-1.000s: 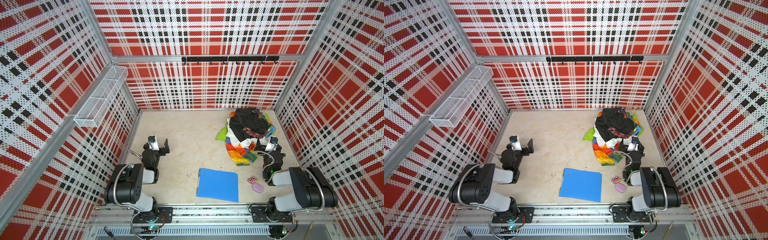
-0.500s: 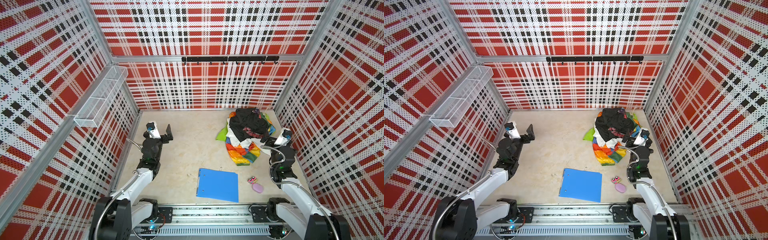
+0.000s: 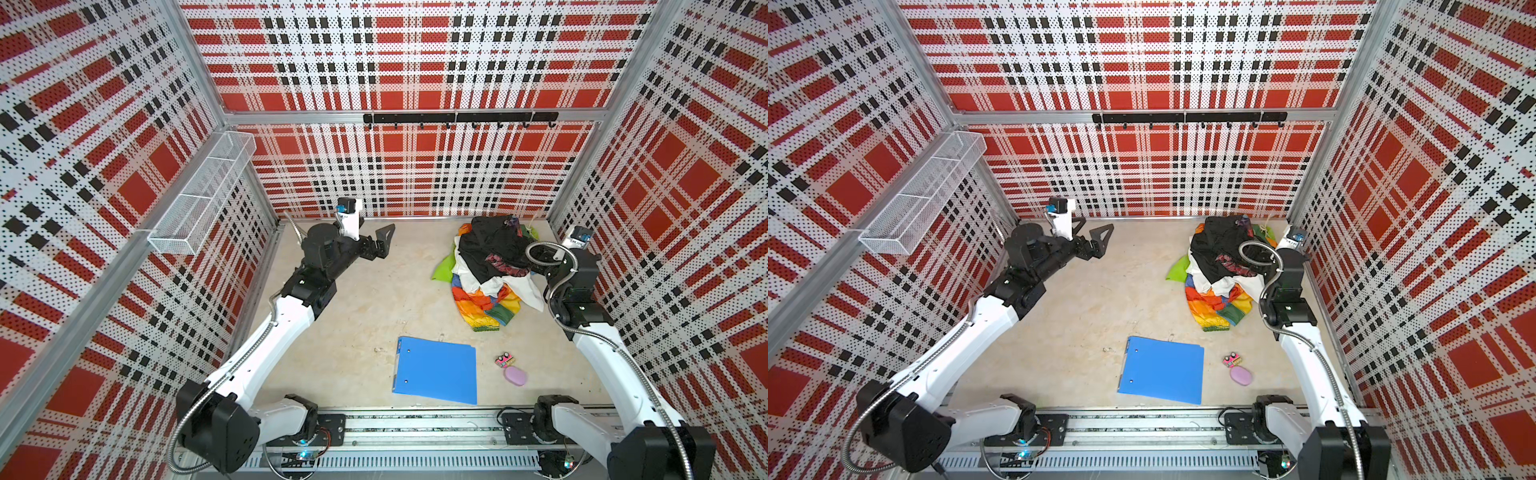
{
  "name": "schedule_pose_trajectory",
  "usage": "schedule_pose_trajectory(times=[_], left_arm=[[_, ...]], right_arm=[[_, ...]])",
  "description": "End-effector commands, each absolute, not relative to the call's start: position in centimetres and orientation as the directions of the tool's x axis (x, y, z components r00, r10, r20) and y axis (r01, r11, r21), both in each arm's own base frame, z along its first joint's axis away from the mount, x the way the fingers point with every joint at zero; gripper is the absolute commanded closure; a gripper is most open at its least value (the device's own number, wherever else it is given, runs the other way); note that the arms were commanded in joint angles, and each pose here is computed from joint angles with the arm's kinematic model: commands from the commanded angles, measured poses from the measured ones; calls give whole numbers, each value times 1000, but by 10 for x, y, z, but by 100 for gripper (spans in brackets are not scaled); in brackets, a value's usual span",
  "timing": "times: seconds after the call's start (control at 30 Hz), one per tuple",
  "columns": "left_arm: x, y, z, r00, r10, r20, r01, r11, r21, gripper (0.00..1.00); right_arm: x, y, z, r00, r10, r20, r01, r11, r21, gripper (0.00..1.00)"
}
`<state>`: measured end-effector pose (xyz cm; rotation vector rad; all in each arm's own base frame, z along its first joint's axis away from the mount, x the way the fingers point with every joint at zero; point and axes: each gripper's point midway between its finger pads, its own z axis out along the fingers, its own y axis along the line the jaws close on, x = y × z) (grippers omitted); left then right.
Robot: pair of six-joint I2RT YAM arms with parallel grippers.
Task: Pick out a specific cloth from the pile
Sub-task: 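Raise the left gripper over the table while the right gripper moves above the pile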
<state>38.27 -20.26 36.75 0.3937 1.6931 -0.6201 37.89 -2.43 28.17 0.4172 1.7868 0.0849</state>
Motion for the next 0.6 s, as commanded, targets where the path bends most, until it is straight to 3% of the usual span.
schedule_pose_trajectory(times=[0.0, 0.57], left_arm=[[354, -229, 327, -349, 91, -933, 701, 686, -195, 1], [324, -266, 285, -391, 237, -889, 748, 645, -157, 1]], right_arm=[[383, -14, 269, -281, 360, -890, 218, 927, 306, 0], [432, 3, 206, -548, 362, -754, 188, 932, 311, 0]])
